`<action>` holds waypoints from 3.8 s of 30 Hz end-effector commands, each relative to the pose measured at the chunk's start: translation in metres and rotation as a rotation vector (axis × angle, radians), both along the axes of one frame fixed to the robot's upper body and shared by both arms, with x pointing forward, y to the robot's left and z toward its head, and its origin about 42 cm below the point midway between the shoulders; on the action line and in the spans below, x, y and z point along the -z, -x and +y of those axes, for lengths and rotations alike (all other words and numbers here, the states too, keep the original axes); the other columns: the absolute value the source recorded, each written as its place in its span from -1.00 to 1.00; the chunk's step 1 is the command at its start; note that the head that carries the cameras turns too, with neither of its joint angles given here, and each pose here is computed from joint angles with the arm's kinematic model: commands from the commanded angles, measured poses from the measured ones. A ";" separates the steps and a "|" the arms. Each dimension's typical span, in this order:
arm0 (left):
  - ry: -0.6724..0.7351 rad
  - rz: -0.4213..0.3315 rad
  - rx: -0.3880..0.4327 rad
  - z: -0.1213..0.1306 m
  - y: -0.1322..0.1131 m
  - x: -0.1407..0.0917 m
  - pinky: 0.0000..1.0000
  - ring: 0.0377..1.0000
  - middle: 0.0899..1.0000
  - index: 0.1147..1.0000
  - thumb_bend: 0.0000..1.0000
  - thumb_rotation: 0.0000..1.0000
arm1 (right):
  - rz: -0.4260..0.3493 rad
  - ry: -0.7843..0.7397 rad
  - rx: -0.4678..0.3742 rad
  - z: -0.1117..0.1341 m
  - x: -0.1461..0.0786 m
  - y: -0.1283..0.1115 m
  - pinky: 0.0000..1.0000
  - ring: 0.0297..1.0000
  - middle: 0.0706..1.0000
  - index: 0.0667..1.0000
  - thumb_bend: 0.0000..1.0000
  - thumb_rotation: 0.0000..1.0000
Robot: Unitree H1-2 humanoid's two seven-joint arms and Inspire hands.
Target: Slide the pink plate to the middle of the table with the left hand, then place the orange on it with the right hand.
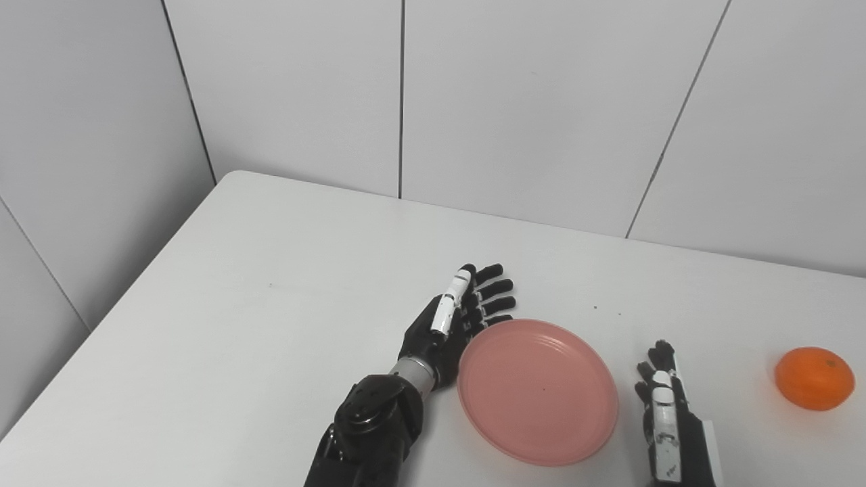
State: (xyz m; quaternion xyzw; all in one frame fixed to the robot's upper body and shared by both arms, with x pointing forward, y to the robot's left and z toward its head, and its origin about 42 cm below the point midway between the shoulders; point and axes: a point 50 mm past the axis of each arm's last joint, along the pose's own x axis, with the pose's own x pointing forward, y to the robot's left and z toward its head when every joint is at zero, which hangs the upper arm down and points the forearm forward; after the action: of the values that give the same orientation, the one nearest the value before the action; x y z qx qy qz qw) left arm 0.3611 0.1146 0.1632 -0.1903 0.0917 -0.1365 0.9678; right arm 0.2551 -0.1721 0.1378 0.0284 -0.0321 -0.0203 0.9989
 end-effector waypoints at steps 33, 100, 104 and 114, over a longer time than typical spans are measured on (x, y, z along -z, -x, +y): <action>-0.003 -0.066 -0.026 0.024 0.004 -0.001 0.62 0.65 0.66 0.63 -0.25 1.00 | -0.296 0.341 0.150 -0.034 -0.100 -0.022 0.60 0.67 0.69 0.68 -0.20 0.91; 0.064 -0.042 -0.016 0.065 0.008 0.018 0.67 0.67 0.67 0.65 -0.31 1.00 | 0.037 1.021 0.496 -0.168 -0.086 -0.080 0.46 0.74 0.84 0.87 0.88 -0.29; 0.065 -0.043 -0.009 0.067 0.007 0.019 0.67 0.67 0.67 0.66 -0.31 1.00 | 0.051 1.013 0.508 -0.172 -0.083 -0.086 0.46 0.73 0.83 0.87 0.87 -0.30; 0.059 -0.040 -0.011 0.071 0.007 0.022 0.68 0.68 0.68 0.67 -0.31 1.00 | 0.090 1.014 0.529 -0.180 -0.081 -0.097 0.45 0.72 0.82 0.86 0.87 -0.25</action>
State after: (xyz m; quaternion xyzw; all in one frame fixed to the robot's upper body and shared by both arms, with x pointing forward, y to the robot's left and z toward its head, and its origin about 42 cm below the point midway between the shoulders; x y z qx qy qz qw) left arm 0.3560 0.1809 0.1463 -0.2143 0.0579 -0.1403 0.9649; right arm 0.3454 -0.3437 0.1969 -0.4580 0.0289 -0.2213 0.8605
